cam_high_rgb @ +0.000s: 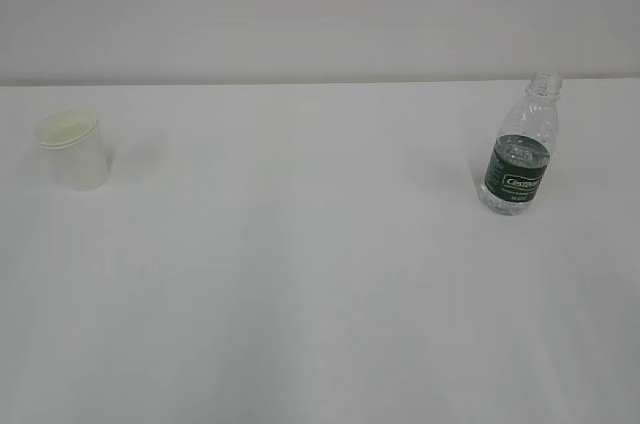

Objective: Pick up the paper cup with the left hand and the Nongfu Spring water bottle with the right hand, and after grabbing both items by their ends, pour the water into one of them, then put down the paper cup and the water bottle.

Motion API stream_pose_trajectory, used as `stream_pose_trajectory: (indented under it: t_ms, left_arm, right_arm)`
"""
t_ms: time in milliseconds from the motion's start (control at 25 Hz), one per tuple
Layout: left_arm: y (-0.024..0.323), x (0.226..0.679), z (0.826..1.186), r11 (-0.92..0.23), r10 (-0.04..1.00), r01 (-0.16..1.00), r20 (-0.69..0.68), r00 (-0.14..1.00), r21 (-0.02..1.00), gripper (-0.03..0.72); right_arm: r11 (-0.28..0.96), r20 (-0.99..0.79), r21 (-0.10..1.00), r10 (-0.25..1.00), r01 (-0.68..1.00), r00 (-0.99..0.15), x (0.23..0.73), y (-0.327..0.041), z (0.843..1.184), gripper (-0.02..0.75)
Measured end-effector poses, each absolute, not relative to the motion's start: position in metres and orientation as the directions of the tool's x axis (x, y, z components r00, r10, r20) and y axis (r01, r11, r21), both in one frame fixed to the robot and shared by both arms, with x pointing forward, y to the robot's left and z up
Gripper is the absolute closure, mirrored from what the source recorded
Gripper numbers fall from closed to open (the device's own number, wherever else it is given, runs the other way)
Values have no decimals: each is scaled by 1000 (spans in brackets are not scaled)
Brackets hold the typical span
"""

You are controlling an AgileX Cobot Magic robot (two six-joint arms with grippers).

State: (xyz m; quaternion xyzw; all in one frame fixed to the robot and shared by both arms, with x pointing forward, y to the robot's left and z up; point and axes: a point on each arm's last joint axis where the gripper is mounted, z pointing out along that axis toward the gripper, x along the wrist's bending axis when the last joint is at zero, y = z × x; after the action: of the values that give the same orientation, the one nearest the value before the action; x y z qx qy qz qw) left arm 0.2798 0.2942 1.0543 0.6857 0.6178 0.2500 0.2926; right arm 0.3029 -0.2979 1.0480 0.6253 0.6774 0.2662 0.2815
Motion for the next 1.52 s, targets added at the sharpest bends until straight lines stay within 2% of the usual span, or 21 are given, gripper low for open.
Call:
stream_pose_trajectory:
  t_ms: [320,560,840,1000,1520]
  left_arm:
    - [295,261,1058,-61,993,613,-12,115,787,270]
    - [296,249,1059,-58,993,557,-8,115,828,274]
    - [296,236,1059,-55,993,491,-2,116,870,277]
    - [297,229,1059,-53,993,454,0,116,889,278]
    - [296,229,1059,-51,993,454,-3,119,889,277]
  right_arm:
    - [71,-43,697,997,713,-58,302,-298,1047,150]
    - [70,-48,623,998,779,-51,294,-299,1043,151]
    - [61,-29,593,998,803,-55,292,-298,1037,150]
    - [58,-25,616,998,785,-54,287,-298,1039,151]
    - [32,-2,791,999,612,-50,249,-304,1045,151]
